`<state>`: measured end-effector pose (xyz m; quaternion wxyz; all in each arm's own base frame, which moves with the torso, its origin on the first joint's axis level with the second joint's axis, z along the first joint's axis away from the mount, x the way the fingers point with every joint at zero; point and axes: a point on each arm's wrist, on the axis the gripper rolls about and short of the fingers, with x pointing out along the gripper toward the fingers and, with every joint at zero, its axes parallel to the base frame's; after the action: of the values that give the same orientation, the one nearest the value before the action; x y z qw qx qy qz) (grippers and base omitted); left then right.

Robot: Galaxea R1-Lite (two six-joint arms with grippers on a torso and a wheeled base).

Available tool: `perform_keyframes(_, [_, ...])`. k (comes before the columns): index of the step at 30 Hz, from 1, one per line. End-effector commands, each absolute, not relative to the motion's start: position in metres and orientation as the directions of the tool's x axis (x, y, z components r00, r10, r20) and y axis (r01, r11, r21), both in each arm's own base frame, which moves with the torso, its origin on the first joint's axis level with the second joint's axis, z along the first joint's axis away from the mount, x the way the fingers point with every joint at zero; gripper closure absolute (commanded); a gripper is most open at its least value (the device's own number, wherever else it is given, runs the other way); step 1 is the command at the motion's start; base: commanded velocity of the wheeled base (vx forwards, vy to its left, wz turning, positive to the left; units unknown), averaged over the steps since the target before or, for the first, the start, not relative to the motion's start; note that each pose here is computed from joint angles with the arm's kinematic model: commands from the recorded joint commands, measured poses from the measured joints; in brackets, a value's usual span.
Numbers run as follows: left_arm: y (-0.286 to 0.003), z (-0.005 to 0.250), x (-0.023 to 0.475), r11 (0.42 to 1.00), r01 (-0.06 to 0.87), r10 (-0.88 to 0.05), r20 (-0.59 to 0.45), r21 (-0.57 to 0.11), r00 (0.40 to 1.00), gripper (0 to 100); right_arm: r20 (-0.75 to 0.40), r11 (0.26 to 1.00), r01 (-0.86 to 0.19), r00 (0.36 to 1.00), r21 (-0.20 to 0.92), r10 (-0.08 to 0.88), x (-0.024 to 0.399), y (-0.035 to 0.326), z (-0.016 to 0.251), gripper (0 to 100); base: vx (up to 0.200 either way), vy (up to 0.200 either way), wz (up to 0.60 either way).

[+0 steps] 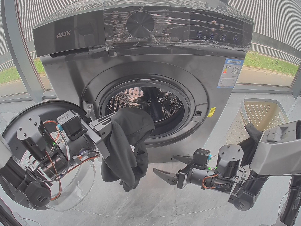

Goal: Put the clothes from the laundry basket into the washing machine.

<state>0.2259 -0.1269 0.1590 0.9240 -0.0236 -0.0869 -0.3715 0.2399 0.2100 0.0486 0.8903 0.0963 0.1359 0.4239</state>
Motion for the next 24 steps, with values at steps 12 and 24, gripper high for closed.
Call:
perform_keyframes(12, [-0.130, 0.157, 0.228, 0.718, 0.696, -0.688, 0.172, 0.019, 0.705, 100, -0.181, 0.597, -0.749, 0.570, 0.287, 0.802, 0.258, 0.243, 0.014, 0, 0.000, 0.000, 0.00])
perform_keyframes(24, [-0.131, 0.157, 0.227, 0.716, 0.698, -0.690, 0.172, 0.021, 0.703, 100, -0.181, 0.601, -0.748, 0.573, 0.284, 0.799, 0.266, 0.250, 0.003, 0, 0.000, 0.000, 0.00])
